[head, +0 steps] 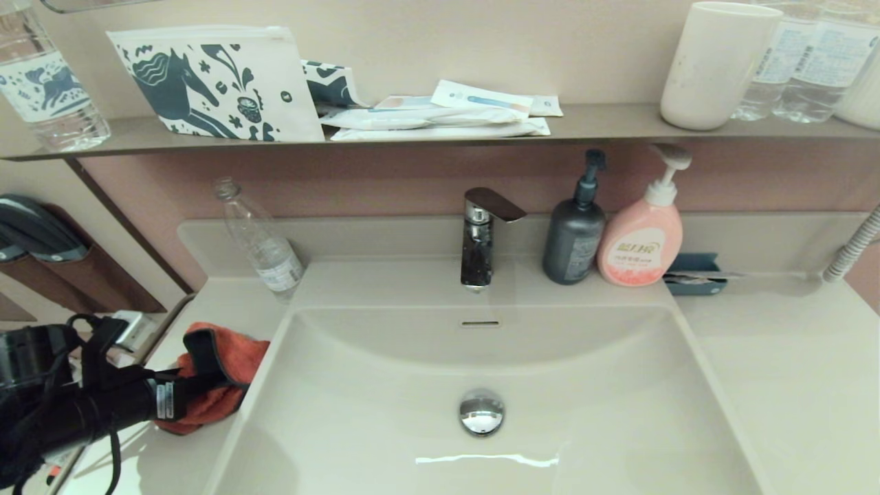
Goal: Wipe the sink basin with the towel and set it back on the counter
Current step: Pick up the cloth
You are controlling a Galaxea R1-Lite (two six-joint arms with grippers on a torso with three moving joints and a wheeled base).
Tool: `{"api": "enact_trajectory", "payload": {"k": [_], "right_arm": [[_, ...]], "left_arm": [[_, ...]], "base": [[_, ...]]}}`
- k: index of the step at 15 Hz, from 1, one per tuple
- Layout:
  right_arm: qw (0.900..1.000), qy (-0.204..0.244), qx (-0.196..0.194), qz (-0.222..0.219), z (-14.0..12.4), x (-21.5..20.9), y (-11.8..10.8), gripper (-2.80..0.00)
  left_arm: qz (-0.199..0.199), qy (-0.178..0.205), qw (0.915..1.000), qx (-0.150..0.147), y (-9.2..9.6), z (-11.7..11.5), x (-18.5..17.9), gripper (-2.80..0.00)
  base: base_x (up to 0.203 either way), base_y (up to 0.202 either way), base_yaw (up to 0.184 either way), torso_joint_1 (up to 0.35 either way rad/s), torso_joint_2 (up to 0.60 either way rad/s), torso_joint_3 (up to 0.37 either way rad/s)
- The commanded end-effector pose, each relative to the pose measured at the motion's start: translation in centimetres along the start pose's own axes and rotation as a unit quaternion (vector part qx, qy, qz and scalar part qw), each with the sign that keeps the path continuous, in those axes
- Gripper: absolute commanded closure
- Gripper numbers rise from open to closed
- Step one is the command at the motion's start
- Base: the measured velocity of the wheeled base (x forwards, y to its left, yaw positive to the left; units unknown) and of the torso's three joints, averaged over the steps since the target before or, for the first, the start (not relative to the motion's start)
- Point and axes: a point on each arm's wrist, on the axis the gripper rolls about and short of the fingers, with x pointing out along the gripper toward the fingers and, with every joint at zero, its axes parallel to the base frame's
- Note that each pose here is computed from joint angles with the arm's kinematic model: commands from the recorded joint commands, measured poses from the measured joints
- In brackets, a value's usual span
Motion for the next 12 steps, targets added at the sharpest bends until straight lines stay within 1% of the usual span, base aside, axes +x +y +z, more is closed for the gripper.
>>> {"api": "enact_trajectory", "payload": {"k": [1, 4, 9, 12], "right_arm": [[1.000, 0.000, 0.000, 0.000, 0.0, 0.0, 0.0, 0.00], [1.000, 0.000, 0.000, 0.000, 0.0, 0.0, 0.0, 0.00], [1.000, 0.000, 0.000, 0.000, 0.0, 0.0, 0.0, 0.00], [1.000, 0.000, 0.000, 0.000, 0.0, 0.0, 0.0, 0.00]], "left_arm": [[0.000, -0.008, 1.0000, 0.002, -0.1, 0.3, -0.2, 0.00], [0.007, -0.028, 0.9995, -0.007, -0.2, 1.3, -0.9, 0.00], [0.048, -0.065, 0.9967, 0.003, 0.5, 3.0, -2.7, 0.00], [0.058, -0.074, 0.9955, 0.006, 0.3, 3.5, -4.0, 0.00]], "base": [[0.000, 0.000, 0.000, 0.000, 0.00, 0.000], [0.000, 0.000, 0.000, 0.000, 0.00, 0.000], [0.000, 0.000, 0.000, 0.000, 0.00, 0.000], [0.000, 0.000, 0.000, 0.000, 0.00, 0.000]]}}
